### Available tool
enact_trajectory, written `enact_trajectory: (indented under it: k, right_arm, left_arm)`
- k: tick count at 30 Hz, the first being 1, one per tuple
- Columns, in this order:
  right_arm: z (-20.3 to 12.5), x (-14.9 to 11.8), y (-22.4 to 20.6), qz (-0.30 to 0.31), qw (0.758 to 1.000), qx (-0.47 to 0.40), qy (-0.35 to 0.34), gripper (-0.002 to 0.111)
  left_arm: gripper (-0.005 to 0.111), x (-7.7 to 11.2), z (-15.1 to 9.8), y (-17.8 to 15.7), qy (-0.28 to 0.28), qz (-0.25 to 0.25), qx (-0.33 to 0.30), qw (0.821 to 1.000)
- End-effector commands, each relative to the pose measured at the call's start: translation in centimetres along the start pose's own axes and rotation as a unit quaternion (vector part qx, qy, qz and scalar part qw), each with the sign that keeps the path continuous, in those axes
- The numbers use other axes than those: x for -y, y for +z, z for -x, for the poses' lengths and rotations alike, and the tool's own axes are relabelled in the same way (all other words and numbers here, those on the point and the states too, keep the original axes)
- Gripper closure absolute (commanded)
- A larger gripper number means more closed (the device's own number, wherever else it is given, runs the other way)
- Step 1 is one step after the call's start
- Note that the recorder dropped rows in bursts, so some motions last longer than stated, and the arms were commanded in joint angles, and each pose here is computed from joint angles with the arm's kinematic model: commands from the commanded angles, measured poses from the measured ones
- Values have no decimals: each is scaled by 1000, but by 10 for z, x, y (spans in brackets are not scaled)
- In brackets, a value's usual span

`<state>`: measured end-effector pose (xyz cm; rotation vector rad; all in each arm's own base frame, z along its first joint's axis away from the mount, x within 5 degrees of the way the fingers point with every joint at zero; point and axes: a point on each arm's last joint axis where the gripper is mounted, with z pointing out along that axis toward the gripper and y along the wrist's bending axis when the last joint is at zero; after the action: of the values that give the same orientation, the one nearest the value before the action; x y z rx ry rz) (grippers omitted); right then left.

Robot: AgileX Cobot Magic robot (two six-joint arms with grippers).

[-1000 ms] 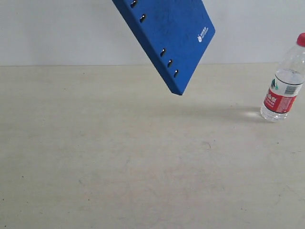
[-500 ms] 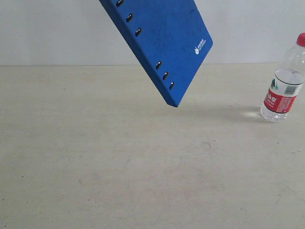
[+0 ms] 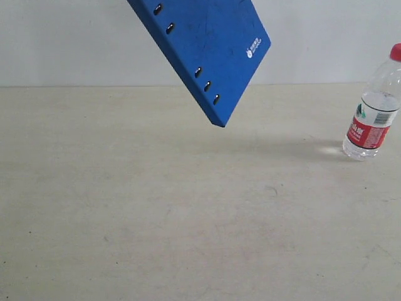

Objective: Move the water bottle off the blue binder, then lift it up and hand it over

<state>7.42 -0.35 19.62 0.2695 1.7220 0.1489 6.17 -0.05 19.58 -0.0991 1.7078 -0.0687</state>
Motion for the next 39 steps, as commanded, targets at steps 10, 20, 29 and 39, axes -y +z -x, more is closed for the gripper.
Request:
enact_trajectory:
  k: [10,20,29,39]
  right_arm:
    - [-7,1,5,-5,999,-48,-15,108]
    - [-7,0,4,1,999,-43,-15,108]
    - [9,-4,-20,30,994,99,-20,108]
    - [8,-6,-20,49,994,95,-21,108]
  left_arm:
    - [100,0,-1,0,-11,-3,2,1000]
    - [100,0,-1,0,-14,-3,2,1000]
    - [100,1,-5,0,-89,-7,-21,996]
    - [100,4,-14,-2,-165,-13,-74,983]
